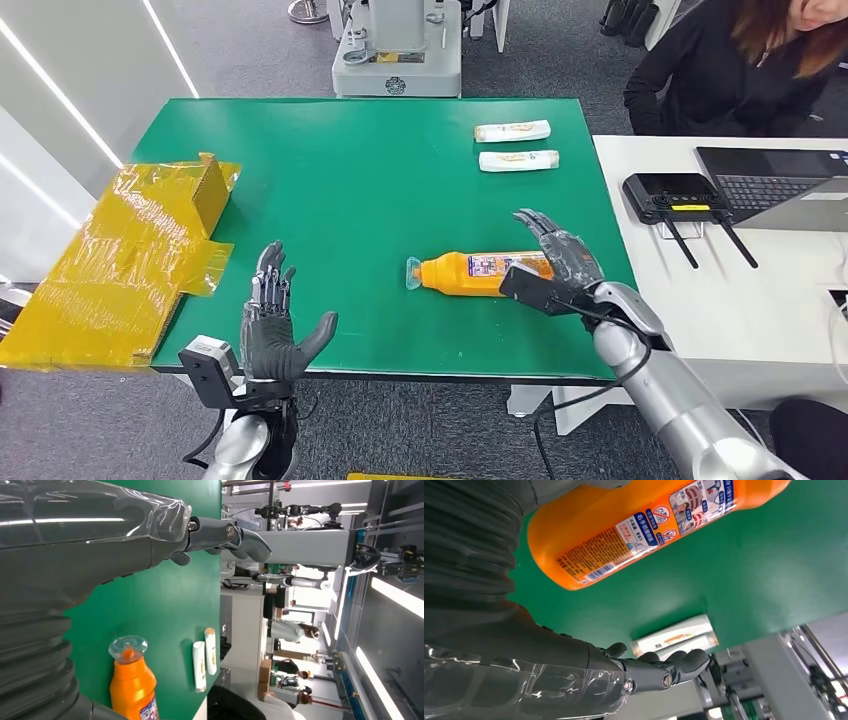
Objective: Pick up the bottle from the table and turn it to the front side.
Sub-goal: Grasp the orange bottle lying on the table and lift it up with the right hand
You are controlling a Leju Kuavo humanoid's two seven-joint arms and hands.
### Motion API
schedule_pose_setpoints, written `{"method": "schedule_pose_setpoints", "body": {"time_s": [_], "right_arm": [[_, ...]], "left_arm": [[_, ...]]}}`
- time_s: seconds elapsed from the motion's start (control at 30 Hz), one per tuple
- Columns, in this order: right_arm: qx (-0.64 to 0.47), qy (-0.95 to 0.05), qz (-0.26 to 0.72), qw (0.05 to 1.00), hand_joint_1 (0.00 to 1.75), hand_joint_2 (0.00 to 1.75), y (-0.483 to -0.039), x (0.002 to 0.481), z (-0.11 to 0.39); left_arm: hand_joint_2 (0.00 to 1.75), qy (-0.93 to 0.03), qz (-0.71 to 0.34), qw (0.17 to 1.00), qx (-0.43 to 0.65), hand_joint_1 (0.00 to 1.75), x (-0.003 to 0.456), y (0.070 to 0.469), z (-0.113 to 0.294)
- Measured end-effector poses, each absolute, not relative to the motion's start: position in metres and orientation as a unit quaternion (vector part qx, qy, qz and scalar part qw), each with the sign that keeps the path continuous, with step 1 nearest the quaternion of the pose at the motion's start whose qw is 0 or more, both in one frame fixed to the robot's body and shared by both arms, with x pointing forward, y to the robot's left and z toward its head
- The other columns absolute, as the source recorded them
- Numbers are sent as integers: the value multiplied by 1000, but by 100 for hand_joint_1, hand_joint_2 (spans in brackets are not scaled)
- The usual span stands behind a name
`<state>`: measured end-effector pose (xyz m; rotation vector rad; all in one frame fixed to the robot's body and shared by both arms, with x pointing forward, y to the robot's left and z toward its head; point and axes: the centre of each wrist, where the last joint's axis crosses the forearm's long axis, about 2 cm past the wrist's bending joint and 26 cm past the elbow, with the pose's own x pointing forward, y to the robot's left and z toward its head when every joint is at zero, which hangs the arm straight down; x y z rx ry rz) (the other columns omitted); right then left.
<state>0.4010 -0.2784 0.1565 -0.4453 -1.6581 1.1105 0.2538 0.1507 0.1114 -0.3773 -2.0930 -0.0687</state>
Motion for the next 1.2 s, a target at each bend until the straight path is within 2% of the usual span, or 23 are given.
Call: {"method": "schedule_pose_setpoints", "body": {"time_s": [0.23,0.4,0.73,0.97,1.2], "right_arm": [[-191,-604,543,551,0,175,-268,449,194],[-196,-558,594,545,0,175,-257,467,215],[-139,-472,681,543,0,175,-243,471,217],[-93,-467,685,551,0,175,-240,470,215],[-97,-447,699,550,0,175,-237,471,219]], "left_arm": [[175,-860,-36,481,-169,0,265,146,118],[175,-861,-29,479,-167,0,270,146,119],[175,-862,-26,482,-155,0,267,152,112],[175,-854,-28,497,-154,0,257,157,102],[175,-851,-32,500,-157,0,255,158,102]]}}
